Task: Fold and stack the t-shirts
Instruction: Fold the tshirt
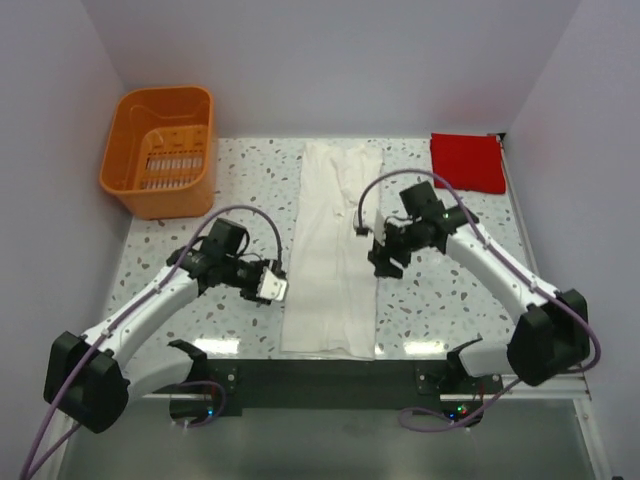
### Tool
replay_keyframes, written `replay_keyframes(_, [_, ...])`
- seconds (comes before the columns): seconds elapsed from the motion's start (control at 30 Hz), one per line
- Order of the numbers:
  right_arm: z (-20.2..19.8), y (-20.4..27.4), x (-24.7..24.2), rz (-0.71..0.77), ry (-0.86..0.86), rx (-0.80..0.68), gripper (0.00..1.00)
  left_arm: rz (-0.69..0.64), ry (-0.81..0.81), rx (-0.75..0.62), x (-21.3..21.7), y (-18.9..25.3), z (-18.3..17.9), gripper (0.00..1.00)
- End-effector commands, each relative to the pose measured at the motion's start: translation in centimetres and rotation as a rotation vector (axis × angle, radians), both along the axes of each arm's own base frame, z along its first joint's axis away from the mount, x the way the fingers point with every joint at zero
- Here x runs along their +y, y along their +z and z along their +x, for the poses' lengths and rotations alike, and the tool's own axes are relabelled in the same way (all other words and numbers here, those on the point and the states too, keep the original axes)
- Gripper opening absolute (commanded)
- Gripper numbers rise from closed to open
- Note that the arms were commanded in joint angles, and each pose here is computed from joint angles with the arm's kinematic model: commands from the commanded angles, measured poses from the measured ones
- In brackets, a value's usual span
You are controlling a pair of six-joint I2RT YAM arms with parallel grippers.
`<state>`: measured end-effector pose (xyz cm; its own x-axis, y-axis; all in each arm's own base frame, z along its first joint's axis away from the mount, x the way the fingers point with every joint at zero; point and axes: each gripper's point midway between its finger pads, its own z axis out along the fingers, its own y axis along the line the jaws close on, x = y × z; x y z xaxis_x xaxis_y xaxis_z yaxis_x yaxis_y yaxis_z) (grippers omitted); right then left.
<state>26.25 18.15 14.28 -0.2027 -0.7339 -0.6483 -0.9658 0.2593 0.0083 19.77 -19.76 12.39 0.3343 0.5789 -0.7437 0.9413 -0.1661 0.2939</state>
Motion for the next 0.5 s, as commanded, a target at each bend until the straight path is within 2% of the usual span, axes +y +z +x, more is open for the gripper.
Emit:
replay_keyframes(0.0, [-8.1,-2.3,0.3,-0.009,0.351,-0.06,0.68,0.027,-0.326,-0.065,-0.3,-2.6,-6.4,0.51])
replay_keyframes(0.13, [-12.6,-4.3,0.7,-0.005,0.579,-0.188,0.7,0.022,-0.496,-0.129,-0.8,-4.6,-10.2,0.52])
replay_keyframes(0.27, [-17.3,-5.8,1.4,-0.006,0.806,-0.202,0.7,0.031,-0.651,-0.171,-1.6,-6.2,-13.2,0.52])
replay_keyframes(0.47, [-18.8,-8.4,1.8,-0.046,0.947,-0.229,0.67,0.083,-0.687,-0.18,-2.4,-8.3,-13.7,0.52])
